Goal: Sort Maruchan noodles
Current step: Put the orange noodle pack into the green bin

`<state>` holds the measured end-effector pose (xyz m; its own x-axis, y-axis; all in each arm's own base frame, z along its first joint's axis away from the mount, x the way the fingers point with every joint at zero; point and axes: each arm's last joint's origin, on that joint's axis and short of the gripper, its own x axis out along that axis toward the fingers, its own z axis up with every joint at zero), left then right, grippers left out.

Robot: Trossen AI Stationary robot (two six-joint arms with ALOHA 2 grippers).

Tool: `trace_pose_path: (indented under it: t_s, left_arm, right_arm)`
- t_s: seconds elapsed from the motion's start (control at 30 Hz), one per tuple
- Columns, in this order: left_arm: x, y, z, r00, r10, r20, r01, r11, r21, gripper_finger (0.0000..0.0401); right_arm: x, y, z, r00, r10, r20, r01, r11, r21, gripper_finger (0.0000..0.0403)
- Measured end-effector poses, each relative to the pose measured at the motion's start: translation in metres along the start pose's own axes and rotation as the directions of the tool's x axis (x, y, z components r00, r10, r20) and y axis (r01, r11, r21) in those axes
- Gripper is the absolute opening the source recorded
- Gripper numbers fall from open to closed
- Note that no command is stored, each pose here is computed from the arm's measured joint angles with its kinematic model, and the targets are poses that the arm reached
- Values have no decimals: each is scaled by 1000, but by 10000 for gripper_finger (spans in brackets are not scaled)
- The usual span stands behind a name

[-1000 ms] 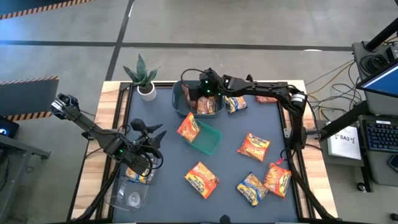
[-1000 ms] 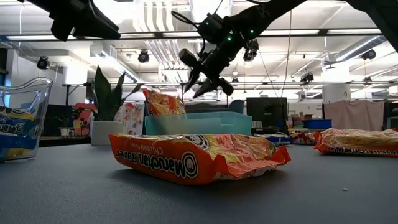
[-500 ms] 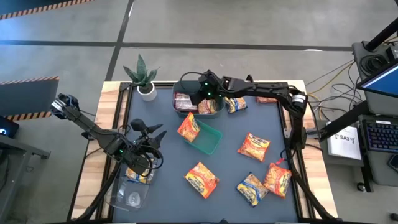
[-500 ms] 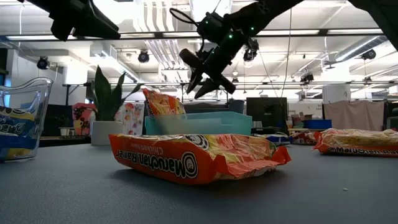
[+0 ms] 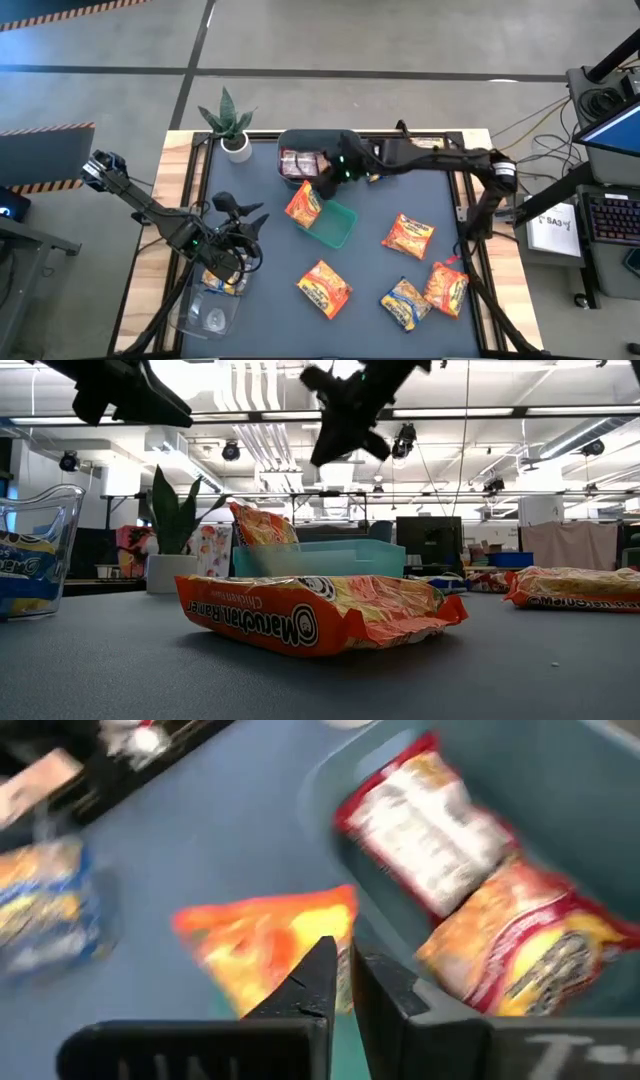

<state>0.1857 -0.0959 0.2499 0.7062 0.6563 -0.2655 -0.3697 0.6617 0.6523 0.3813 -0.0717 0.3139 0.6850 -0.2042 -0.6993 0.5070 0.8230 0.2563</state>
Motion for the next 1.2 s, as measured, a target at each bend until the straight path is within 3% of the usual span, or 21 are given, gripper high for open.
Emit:
trace_pose_path:
  t_s: [0.2,0.4,0.57,0.7,0.97,1.2]
  left_arm:
    - [0,0,3,1000,-3,11,4,999,-32,146]
    - [0,0,5,1000,-18,17,19,999,-50,146]
    - [-1,1,12,999,-29,34,32,995,-96,146]
    - [-1,1,13,998,-48,37,52,993,-104,146]
    - [-1,0,13,998,-51,41,55,991,-118,146]
    - [-1,0,14,998,-51,42,56,991,-121,146]
  right_arm:
    - [-17,30,-34,999,30,-19,-31,997,-65,9]
    - [-25,34,-69,999,-23,30,25,997,-69,9]
    - [-31,19,-91,996,-40,79,40,999,8,9]
    - [-37,2,-105,982,-153,113,146,987,71,9]
    - [-43,-26,-136,947,-291,134,259,941,216,9]
    - [-35,-35,-154,952,-297,76,269,928,257,9]
